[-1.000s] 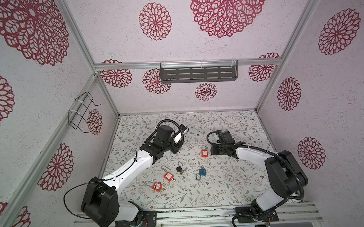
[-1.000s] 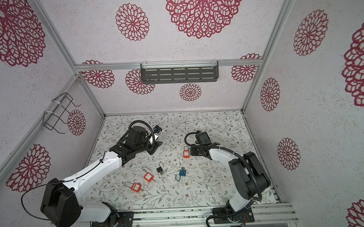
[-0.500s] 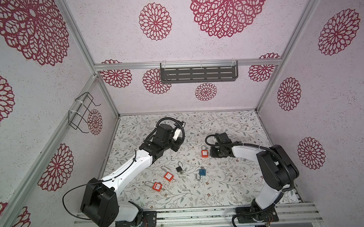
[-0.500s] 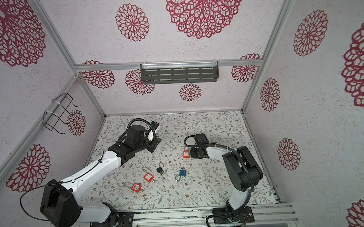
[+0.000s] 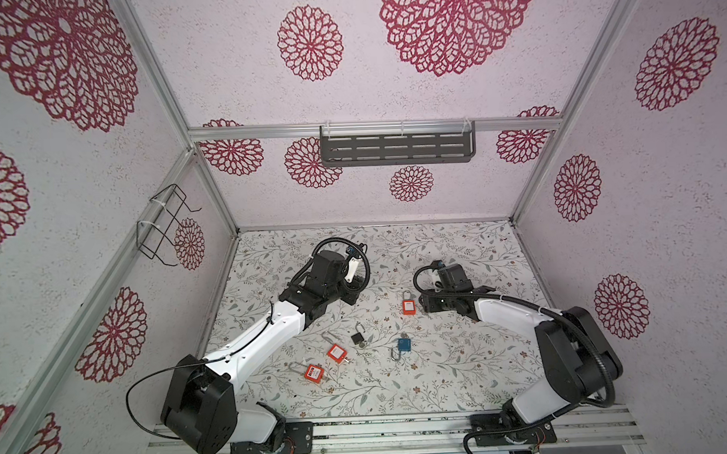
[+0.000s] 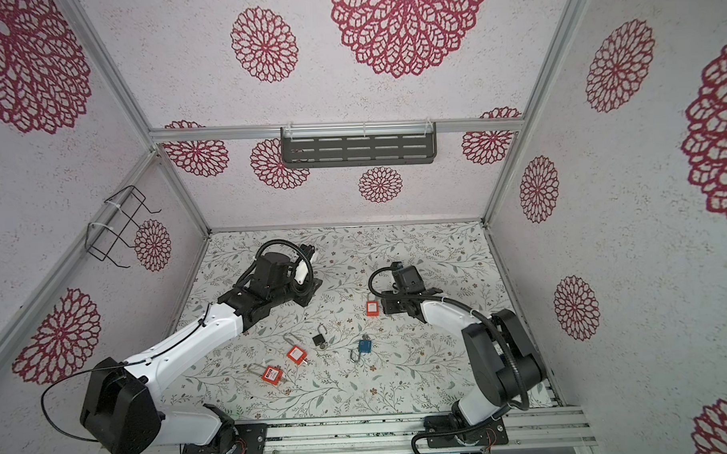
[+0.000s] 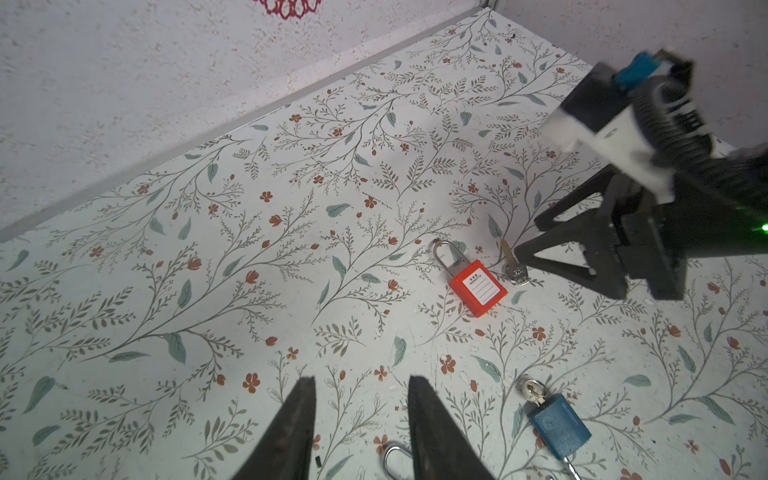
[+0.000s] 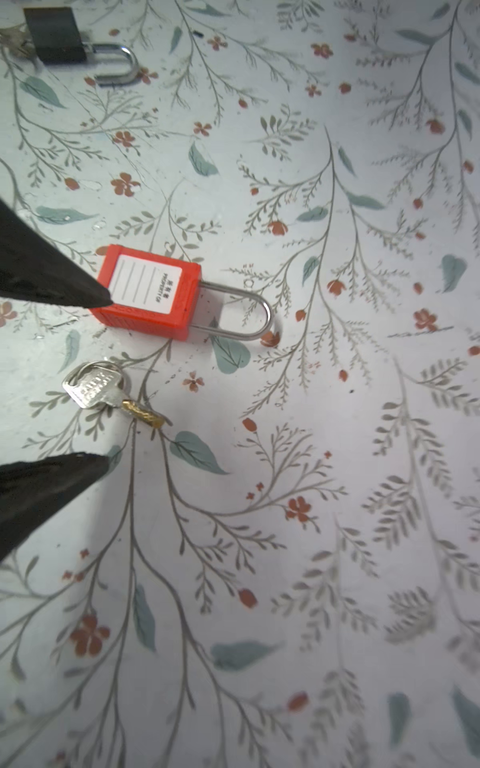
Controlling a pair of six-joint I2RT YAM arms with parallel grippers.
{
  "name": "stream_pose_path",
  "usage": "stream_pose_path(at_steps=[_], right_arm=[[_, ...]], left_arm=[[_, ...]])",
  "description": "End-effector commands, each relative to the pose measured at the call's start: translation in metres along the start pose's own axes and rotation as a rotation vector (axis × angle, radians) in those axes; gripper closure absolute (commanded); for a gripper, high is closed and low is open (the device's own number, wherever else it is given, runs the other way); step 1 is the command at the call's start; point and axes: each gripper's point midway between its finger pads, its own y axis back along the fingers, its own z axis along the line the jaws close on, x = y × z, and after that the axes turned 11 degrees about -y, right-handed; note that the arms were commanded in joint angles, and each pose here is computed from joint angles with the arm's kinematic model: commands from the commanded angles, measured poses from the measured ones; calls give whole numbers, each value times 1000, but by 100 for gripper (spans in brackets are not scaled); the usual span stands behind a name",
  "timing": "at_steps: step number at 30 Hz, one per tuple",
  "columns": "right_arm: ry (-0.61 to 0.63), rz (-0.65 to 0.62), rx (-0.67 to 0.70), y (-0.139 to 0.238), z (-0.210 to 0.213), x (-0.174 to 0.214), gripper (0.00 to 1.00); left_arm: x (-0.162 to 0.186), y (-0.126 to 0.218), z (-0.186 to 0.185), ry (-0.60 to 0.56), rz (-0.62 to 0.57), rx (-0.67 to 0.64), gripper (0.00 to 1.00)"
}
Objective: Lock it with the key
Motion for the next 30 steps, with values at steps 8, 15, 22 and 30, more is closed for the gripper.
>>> stream_pose_path(at_steps=[8, 15, 22, 30], right_arm=[[1021, -197, -365, 73, 60, 36, 39], [1423, -25, -578, 77, 77, 97, 38], [1522, 129, -689, 62, 88, 127, 38], [1603, 223, -708, 46, 95, 147, 38]], left_arm=[[-8, 16, 12, 30, -97, -80, 59], [-3, 25, 26, 83, -101, -163, 60], [8, 24, 26, 79, -64, -166, 61], [16, 22, 27, 67, -36, -177, 62]])
